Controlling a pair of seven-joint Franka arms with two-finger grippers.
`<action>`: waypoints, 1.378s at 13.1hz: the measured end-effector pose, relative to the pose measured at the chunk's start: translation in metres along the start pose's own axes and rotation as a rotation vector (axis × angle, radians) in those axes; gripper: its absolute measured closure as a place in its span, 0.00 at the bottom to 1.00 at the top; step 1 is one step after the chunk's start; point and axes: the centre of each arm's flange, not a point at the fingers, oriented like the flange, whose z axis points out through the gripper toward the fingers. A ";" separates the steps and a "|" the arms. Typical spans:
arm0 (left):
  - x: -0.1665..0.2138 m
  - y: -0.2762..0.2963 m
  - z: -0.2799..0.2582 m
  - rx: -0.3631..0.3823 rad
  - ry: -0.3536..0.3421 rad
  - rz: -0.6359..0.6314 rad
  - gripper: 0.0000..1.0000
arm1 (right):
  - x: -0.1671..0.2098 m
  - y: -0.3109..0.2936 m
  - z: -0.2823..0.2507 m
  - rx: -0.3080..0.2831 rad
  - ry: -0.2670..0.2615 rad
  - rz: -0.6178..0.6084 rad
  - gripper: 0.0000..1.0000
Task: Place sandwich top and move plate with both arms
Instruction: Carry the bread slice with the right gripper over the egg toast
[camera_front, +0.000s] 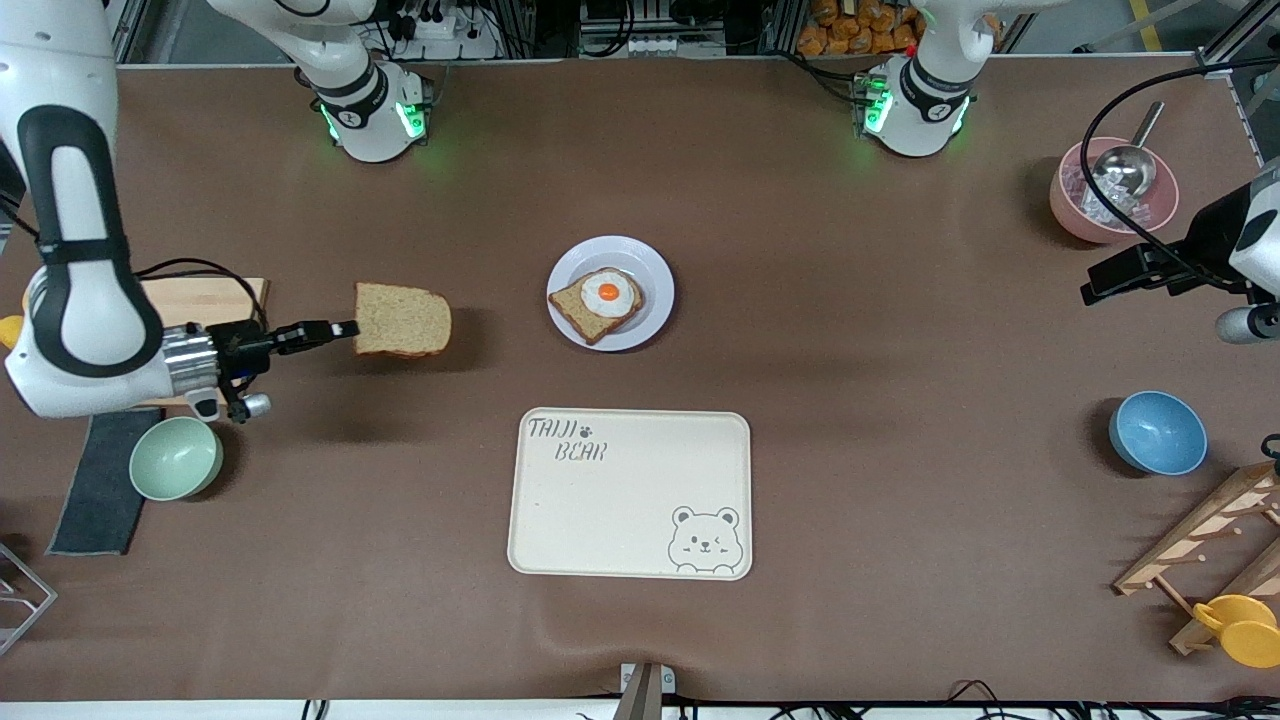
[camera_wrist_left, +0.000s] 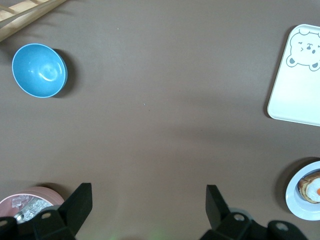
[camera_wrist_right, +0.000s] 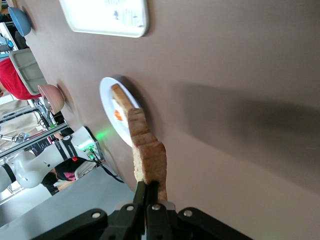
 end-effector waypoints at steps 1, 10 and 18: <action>0.000 0.000 0.000 0.000 0.000 0.000 0.00 | -0.001 -0.015 0.011 -0.002 0.019 0.002 0.97; 0.000 -0.001 0.000 0.000 0.000 -0.002 0.00 | 0.007 -0.067 0.140 0.013 0.140 0.037 0.97; 0.000 -0.001 -0.001 0.000 0.002 -0.002 0.00 | 0.000 -0.091 0.206 0.009 0.143 0.039 0.97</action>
